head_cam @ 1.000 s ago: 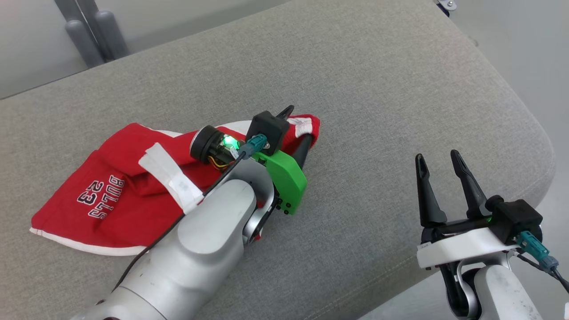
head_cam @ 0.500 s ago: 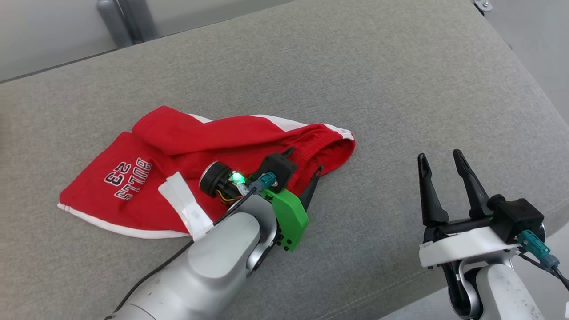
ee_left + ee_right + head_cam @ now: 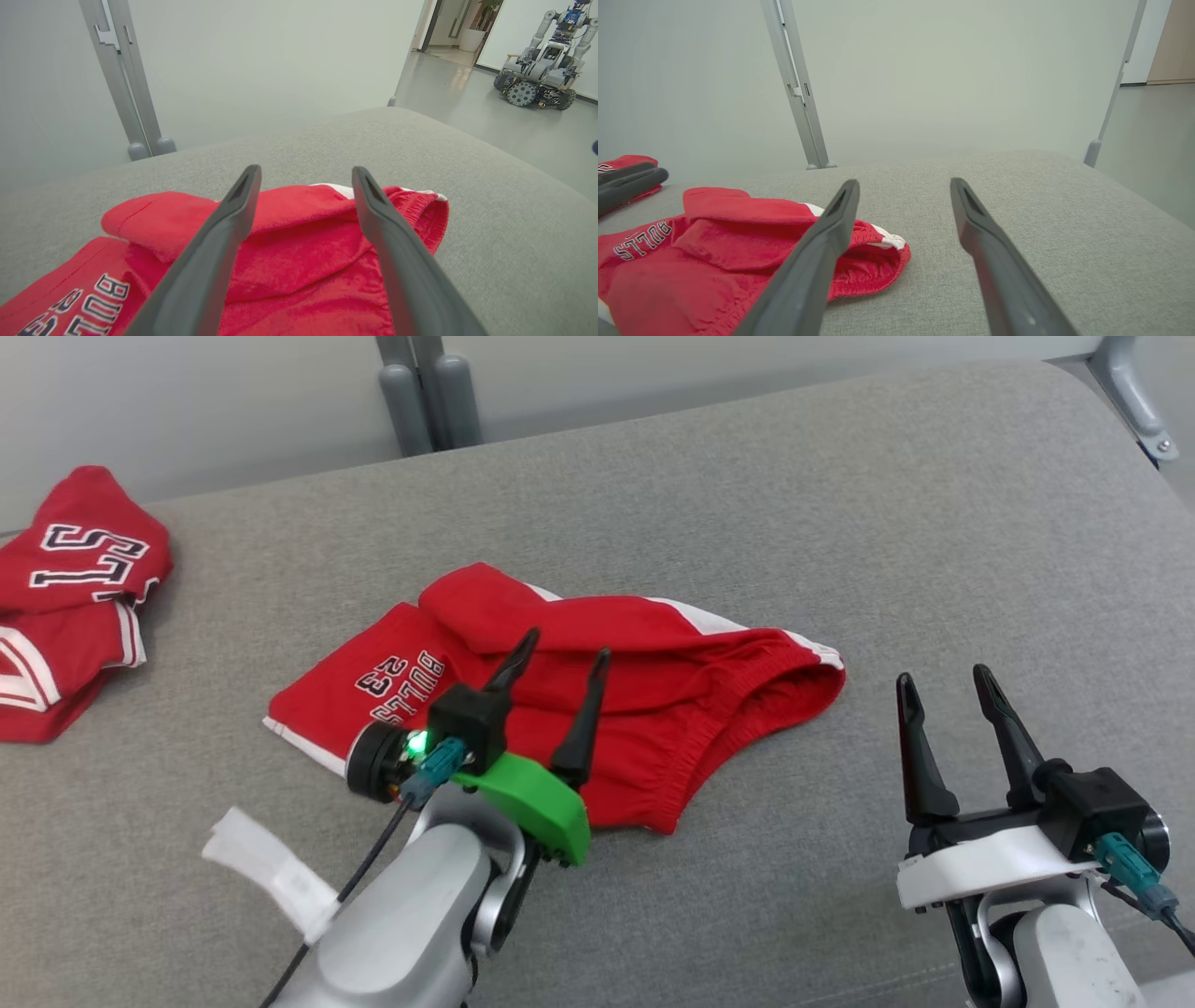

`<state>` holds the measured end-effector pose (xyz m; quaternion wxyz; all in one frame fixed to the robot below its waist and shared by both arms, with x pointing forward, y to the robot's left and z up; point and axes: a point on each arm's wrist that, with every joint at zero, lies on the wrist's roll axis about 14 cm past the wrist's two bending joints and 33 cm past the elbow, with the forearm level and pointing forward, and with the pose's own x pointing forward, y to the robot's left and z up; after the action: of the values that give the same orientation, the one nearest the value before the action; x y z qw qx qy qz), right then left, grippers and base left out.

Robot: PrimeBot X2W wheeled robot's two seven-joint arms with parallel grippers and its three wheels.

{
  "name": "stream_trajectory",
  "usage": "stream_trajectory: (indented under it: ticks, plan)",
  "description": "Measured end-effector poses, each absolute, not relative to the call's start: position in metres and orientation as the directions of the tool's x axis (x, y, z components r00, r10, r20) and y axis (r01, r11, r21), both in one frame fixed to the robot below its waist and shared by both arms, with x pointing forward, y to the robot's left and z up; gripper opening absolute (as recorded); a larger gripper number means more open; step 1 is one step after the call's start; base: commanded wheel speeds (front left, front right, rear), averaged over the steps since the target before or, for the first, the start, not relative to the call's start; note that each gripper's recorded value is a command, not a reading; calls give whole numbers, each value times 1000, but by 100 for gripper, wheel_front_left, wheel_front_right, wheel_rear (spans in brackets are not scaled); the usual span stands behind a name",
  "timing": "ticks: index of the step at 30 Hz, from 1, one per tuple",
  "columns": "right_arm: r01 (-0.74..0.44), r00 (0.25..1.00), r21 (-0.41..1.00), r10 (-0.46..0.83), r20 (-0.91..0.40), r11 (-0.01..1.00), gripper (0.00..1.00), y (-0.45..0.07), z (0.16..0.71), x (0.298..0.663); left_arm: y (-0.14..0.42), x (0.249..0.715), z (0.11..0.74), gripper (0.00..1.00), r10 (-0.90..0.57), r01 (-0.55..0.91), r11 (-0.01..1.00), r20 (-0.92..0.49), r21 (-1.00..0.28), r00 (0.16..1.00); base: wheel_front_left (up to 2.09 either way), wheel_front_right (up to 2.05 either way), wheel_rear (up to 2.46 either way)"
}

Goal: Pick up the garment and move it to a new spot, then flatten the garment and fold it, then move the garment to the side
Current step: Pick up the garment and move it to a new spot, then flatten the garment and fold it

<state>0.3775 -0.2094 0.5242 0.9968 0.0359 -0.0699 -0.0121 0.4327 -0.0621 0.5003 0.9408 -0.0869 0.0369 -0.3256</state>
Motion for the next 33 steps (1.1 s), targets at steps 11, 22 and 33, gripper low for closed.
stream_trajectory:
  ticks: [11, 22, 33]
  plan:
    - [-82, 986, 90, 68, 154, 993, 100, -175, 528, 376, 67, 401, 492, 100, -268, 259, 934, -3, -246, 963, 0, 0, 0]
    - [-107, 988, 124, 91, 126, 986, 100, -165, 518, 362, 128, 372, 486, 100, -93, 91, 966, 2, -243, 996, 0, 0, 0]
    - [-111, 989, 136, 96, 111, 984, 100, -163, 513, 356, 137, 366, 482, 100, -77, 74, 969, -2, -237, 997, 0, 0, 0]
